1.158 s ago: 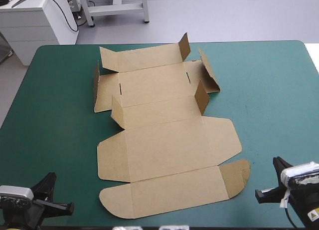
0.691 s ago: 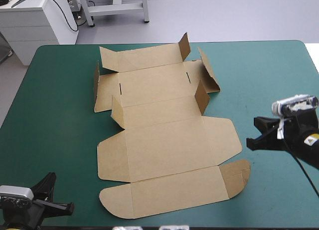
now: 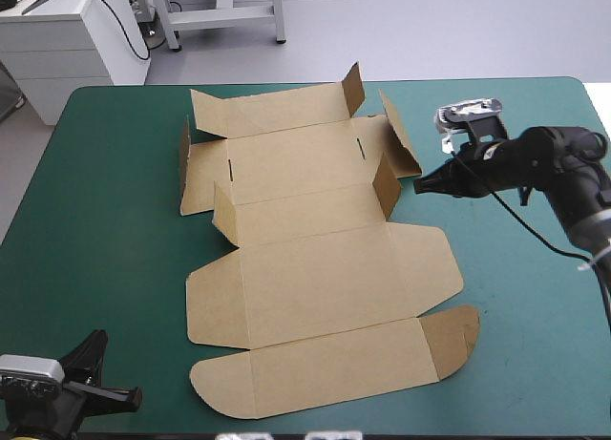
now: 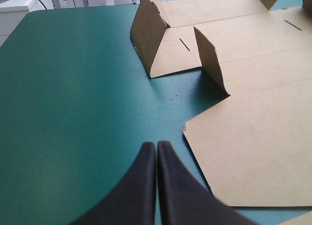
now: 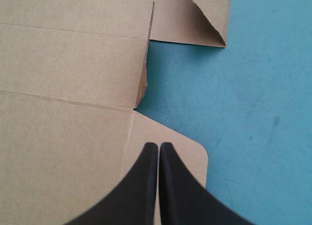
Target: Fold the box
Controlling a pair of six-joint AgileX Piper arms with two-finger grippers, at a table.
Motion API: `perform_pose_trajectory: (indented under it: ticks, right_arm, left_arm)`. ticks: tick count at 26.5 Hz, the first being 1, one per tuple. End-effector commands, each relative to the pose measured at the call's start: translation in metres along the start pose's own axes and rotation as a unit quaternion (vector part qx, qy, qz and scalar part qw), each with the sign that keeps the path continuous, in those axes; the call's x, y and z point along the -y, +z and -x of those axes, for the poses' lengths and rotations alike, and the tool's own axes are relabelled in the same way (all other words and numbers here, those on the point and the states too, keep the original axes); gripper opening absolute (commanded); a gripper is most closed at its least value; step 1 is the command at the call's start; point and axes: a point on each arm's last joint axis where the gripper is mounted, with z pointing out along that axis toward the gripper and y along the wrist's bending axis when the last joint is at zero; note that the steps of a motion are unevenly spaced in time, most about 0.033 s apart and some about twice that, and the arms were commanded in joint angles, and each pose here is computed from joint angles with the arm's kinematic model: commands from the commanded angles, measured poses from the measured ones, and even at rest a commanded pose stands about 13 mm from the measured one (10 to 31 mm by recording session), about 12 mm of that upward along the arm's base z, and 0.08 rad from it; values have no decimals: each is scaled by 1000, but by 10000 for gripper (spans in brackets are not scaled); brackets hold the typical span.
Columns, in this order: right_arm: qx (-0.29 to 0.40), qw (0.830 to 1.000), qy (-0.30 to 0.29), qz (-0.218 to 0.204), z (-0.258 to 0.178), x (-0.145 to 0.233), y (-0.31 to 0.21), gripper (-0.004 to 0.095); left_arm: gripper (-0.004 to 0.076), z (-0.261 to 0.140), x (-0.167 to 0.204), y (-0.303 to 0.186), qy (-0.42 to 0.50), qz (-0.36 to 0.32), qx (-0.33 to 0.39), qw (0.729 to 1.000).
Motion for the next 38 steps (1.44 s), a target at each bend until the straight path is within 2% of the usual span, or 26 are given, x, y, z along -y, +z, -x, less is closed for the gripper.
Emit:
perform_pose_trajectory:
  ticks: [1,7,9,11,16,17,19,25,29,31,32,34,35,36,37,38]
  right_arm:
    - [37,999,-6,3,24,-6,4,3]
    - [-7,1000,-11,21,54,-1,49,8]
    - [-20,999,-28,37,61,-2,57,62]
    - [-32,997,-38,53,67,-3,63,187]
    - [-39,997,-38,58,78,-2,80,620]
    - [-37,997,-39,56,79,-2,81,680]
    - [-41,997,-40,55,81,-2,88,728]
    - [-71,995,-33,59,76,3,119,723]
    - [-116,990,-31,68,65,2,146,722]
    - [-128,988,-35,73,63,-2,153,693]
    - [-135,987,-41,75,61,-5,158,650]
    - [-146,985,-55,73,60,-14,166,478]
    - [-146,985,-58,67,63,-15,166,303]
    - [-140,986,-59,67,65,-15,164,190]
    - [-128,988,-64,62,71,-15,159,-25]
    - [-126,988,-66,58,74,-14,155,-11]
  left_arm:
    - [-8,14,0,-8,-4,-1,57,998]
    - [-8,14,0,-8,-4,-1,57,998]
    - [-8,14,0,-8,-4,-1,57,998]
    - [-8,14,0,-8,-4,-1,57,998]
    - [-8,14,0,-8,-4,-1,57,998]
    - [-8,14,0,-8,-4,-1,57,998]
    - [-8,14,0,-8,-4,-1,57,998]
    - [-8,14,0,-8,-4,-1,57,998]
    - [-8,14,0,-8,-4,-1,57,998]
    - [-8,15,0,-8,-4,-1,58,998]
    - [-8,15,0,-8,-4,-1,58,998]
    - [-8,15,0,-8,-5,-1,58,998]
    - [-8,15,0,-8,-5,-1,58,998]
    - [-8,15,0,-8,-5,-1,58,998]
    - [-8,15,0,-8,-5,-1,58,998]
    - [-8,15,0,-8,-5,-1,58,998]
